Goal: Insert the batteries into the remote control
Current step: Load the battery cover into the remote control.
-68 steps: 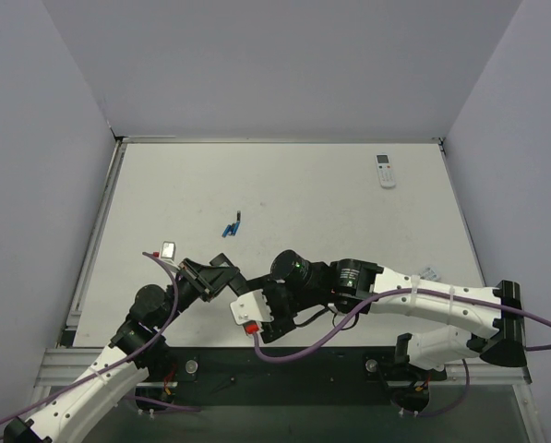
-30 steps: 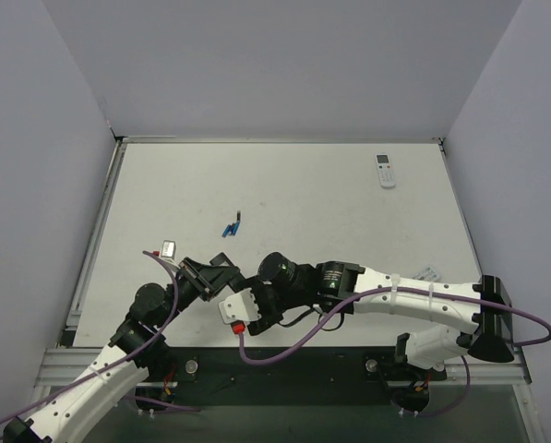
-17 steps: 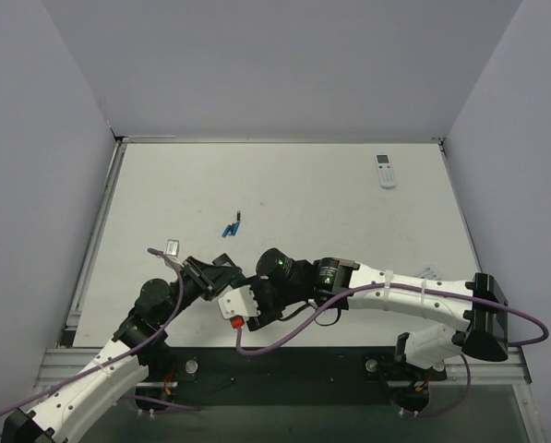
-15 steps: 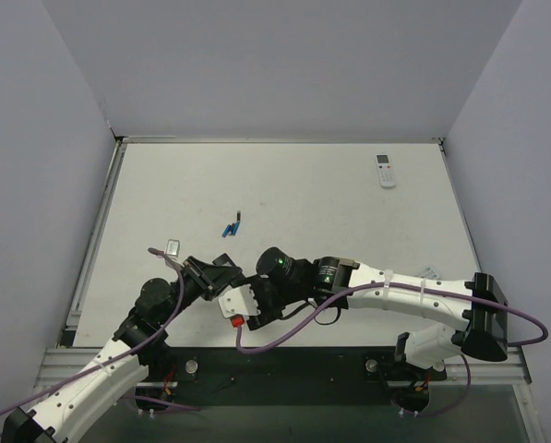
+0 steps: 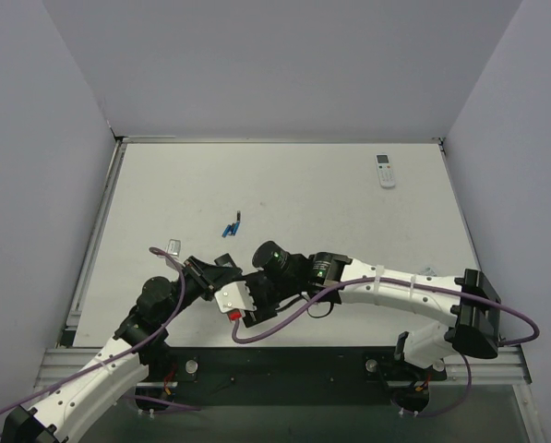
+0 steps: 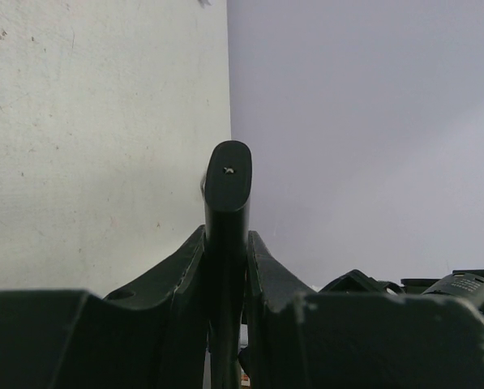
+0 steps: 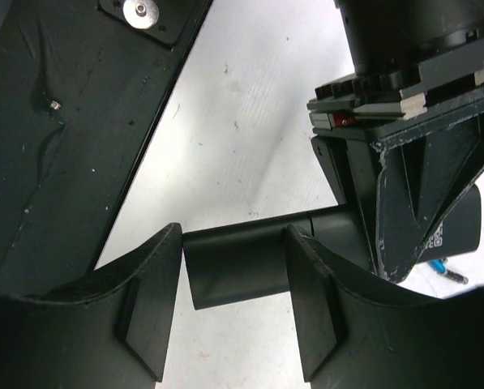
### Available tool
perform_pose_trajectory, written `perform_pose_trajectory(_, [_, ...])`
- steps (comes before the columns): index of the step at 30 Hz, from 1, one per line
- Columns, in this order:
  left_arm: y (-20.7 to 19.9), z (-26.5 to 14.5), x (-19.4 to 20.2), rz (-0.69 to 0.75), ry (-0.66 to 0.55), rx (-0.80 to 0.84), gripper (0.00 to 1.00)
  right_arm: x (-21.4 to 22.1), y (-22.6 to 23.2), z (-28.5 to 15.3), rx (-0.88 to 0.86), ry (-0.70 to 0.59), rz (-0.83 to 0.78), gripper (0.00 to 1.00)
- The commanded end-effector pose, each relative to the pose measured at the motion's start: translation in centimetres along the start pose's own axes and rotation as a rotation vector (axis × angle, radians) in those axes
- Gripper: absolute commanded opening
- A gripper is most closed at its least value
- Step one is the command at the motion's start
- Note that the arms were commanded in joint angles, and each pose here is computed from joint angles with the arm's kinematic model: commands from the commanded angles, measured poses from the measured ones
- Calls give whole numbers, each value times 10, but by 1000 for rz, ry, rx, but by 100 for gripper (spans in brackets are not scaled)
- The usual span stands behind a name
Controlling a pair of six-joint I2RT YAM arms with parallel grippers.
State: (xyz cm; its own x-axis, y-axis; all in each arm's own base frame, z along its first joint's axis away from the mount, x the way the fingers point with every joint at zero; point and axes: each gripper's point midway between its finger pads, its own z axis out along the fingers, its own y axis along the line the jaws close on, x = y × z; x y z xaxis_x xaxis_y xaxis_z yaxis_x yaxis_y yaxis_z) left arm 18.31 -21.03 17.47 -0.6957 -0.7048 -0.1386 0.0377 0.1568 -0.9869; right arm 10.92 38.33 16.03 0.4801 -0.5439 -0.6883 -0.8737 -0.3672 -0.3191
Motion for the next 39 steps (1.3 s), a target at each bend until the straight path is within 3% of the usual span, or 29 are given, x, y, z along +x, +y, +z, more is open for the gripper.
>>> perform_pose_trajectory(1, [-167, -59, 25, 24, 186, 566, 0, 35, -19, 21, 37, 70, 70, 46])
perform_pose_trajectory(12, [-134, -43, -5, -57, -1, 450, 0, 27, 1, 11, 32, 50, 100, 47])
perform_pose_trajectory(17, [-122, -34, -16, -18, -75, 372, 0, 19, 7, -3, 65, 33, 112, 47])
perform_pose_trajectory(30, [-115, -28, -10, -15, -40, 345, 0, 46, -2, -16, 108, 58, 167, 47])
perform_pose_trajectory(39, [-109, -27, -14, -32, -64, 338, 0, 32, 1, -16, 76, -7, 188, 47])
